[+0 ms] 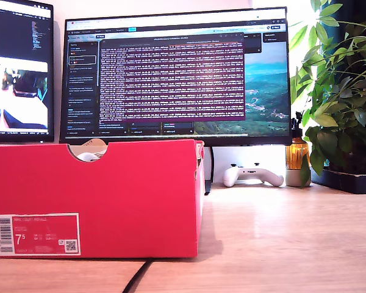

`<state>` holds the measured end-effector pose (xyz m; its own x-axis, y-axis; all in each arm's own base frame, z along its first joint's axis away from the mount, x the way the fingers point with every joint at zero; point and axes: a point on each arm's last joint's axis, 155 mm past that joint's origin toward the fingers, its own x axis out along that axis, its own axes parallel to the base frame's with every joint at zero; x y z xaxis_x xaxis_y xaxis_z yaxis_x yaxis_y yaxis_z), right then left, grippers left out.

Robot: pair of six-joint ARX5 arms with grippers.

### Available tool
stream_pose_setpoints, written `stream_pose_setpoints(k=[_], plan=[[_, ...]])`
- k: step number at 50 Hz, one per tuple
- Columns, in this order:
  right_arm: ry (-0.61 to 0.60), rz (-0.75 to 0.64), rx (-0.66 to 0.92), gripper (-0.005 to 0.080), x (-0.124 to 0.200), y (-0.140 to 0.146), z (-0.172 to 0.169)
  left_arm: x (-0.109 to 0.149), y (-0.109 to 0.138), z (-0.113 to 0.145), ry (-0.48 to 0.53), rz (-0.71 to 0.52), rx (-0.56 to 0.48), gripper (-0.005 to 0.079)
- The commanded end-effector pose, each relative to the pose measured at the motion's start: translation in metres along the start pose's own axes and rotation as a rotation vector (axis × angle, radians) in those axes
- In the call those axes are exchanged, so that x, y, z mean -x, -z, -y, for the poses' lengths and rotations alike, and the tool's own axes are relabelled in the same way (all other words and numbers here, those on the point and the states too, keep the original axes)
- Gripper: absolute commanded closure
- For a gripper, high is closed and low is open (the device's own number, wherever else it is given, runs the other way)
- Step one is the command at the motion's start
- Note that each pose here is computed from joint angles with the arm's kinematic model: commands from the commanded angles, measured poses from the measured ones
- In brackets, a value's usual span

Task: Pack the white shoes by picking the first shoe and placing it inside the red shoebox, left side, then picking and rotating the second shoe and placing it in the shoebox

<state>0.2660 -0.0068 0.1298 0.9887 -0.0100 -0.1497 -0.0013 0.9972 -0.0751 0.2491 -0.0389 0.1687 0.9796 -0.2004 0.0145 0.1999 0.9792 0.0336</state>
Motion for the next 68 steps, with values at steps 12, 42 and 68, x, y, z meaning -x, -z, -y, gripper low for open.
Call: stream_pose_setpoints(k=[12,42,68], plan=[[0.007,-0.038,-0.036,0.0765,0.011,0.013,0.000,0.000,0.016,-0.001,-0.008,-0.030,0.023,0.0762],[0.006,-0.024,-0.140,0.0765,0.017,0.009,0.000,0.004,0.053,0.002,-0.002,-0.179,0.115,0.0762],[0.006,-0.023,-0.140,0.0765,0.017,0.009,0.000,0.006,0.064,0.003,-0.003,-0.225,0.123,0.0761]])
